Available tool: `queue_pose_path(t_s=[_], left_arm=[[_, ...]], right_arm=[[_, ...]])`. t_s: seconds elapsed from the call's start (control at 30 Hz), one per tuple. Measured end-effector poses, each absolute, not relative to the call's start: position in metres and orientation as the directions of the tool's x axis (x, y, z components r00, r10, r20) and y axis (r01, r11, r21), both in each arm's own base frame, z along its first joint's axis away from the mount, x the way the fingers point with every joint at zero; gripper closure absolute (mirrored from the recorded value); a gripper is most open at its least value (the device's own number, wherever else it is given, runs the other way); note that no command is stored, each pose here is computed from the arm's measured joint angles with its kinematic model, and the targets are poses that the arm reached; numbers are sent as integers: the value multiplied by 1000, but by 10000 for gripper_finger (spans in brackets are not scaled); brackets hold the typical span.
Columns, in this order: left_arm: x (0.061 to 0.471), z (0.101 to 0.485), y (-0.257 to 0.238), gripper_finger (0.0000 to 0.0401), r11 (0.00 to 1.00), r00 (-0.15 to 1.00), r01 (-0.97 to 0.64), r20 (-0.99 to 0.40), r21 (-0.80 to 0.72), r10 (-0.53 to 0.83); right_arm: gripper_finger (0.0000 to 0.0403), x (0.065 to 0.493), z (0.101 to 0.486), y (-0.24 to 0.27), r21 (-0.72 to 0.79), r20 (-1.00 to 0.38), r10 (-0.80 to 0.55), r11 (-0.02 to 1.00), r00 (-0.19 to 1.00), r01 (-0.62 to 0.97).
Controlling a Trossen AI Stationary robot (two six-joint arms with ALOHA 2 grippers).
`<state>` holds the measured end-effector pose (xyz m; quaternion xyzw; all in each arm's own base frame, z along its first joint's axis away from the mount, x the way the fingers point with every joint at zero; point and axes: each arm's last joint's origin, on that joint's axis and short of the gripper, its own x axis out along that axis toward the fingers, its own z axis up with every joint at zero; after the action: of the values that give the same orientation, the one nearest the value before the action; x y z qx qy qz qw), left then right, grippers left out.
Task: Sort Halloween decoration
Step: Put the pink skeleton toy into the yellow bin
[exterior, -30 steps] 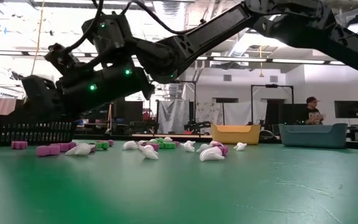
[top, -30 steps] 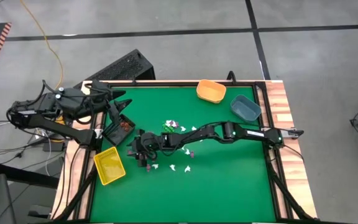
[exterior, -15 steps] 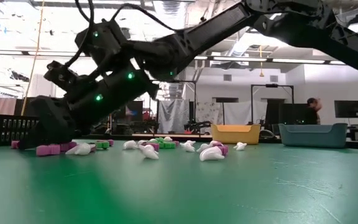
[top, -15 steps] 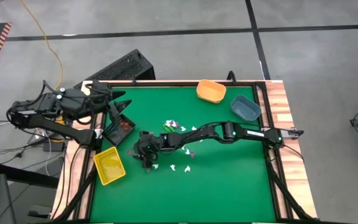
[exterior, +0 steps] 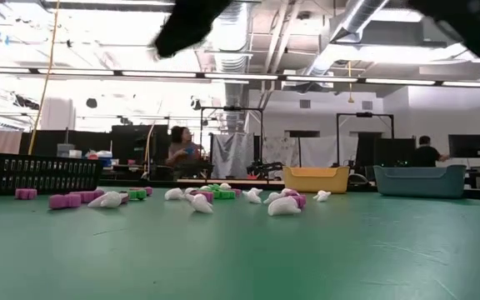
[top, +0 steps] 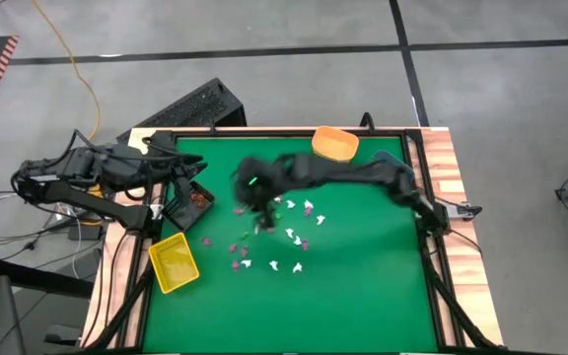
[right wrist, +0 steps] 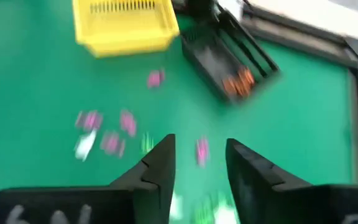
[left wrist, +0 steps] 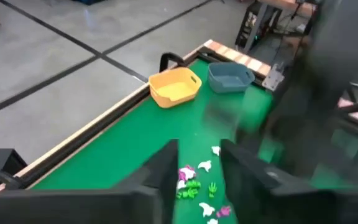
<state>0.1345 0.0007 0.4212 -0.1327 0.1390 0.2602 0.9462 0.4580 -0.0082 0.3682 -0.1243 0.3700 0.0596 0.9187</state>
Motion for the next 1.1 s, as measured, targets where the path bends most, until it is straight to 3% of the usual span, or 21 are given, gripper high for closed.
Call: queue_pose_path(t_s=[0.13,0.37,0.5,0.77,1.1], left_arm=[[140,420,0,390,843,828,-515,-345,-156,442],[175,403,-7,401,879,817,-455,-460,-144,347],[205,376,-13,401,865,727,-473,-628,-166,277],[239,317,-23,401,654,377,-735,-910,-181,172],[267,243,-56,401,516,-114,-839,-983,173,144]], right_arm=[[301,375,434,-28,-131,-737,-54,989,674,-64],[390,248,514,-27,-140,-612,-319,945,724,297],[396,207,533,-17,-152,-523,-432,895,734,419],[402,180,541,-4,-166,-476,-479,872,738,460],[403,204,526,1,-249,-555,-475,878,683,408]])
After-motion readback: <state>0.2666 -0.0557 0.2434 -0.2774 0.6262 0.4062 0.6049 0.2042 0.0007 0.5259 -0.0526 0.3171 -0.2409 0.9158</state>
